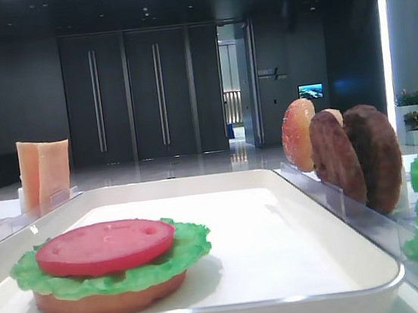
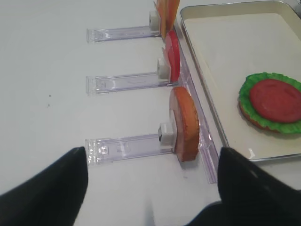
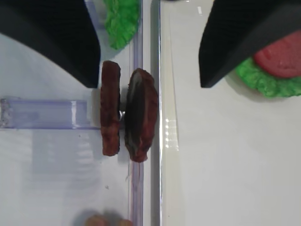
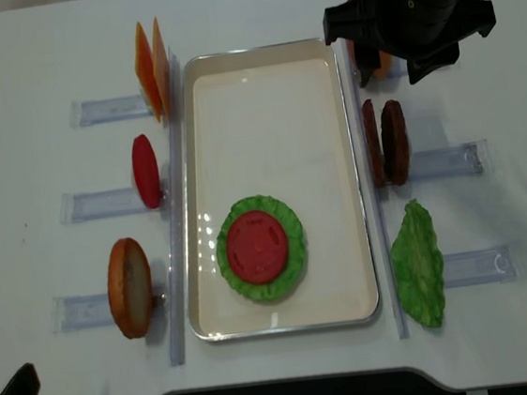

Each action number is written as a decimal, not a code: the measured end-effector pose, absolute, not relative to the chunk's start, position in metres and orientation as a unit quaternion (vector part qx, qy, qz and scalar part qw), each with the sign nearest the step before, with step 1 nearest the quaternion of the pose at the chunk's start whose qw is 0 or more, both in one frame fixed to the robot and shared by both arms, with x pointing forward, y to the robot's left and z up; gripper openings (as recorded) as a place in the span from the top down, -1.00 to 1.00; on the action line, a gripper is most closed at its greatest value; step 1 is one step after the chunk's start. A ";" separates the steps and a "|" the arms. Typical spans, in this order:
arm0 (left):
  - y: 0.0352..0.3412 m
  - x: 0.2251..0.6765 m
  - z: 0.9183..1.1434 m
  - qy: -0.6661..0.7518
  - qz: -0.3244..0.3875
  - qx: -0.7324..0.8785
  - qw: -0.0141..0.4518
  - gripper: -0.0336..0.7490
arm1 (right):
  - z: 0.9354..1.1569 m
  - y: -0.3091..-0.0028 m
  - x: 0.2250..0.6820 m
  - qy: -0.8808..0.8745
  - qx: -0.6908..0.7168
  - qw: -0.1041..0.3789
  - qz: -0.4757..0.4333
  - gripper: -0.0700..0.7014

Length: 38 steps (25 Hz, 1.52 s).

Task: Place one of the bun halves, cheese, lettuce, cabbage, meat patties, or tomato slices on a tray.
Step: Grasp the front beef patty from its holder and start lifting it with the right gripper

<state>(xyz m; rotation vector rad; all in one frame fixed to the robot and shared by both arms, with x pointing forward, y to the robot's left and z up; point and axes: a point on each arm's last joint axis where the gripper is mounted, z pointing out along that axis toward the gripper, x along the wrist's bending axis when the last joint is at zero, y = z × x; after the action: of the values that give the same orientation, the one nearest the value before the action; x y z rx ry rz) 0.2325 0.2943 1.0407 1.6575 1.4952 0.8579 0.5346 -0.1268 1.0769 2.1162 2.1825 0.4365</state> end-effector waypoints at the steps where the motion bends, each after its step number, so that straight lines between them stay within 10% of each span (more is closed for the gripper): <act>1: 0.294 0.232 1.041 0.582 0.334 0.645 0.366 -0.77 | 1.076 -0.126 0.535 0.709 0.689 0.035 0.142 -0.30; 38: 0.294 0.232 1.041 0.582 0.334 0.645 0.366 -0.77 | 1.006 -0.101 0.558 0.738 0.671 0.009 0.071 -0.30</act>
<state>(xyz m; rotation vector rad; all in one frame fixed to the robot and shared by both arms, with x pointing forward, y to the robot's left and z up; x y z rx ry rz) 0.2325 0.2943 1.0407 1.6575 1.4952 0.8579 0.5579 -0.1013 1.0056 2.0962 2.3050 0.2212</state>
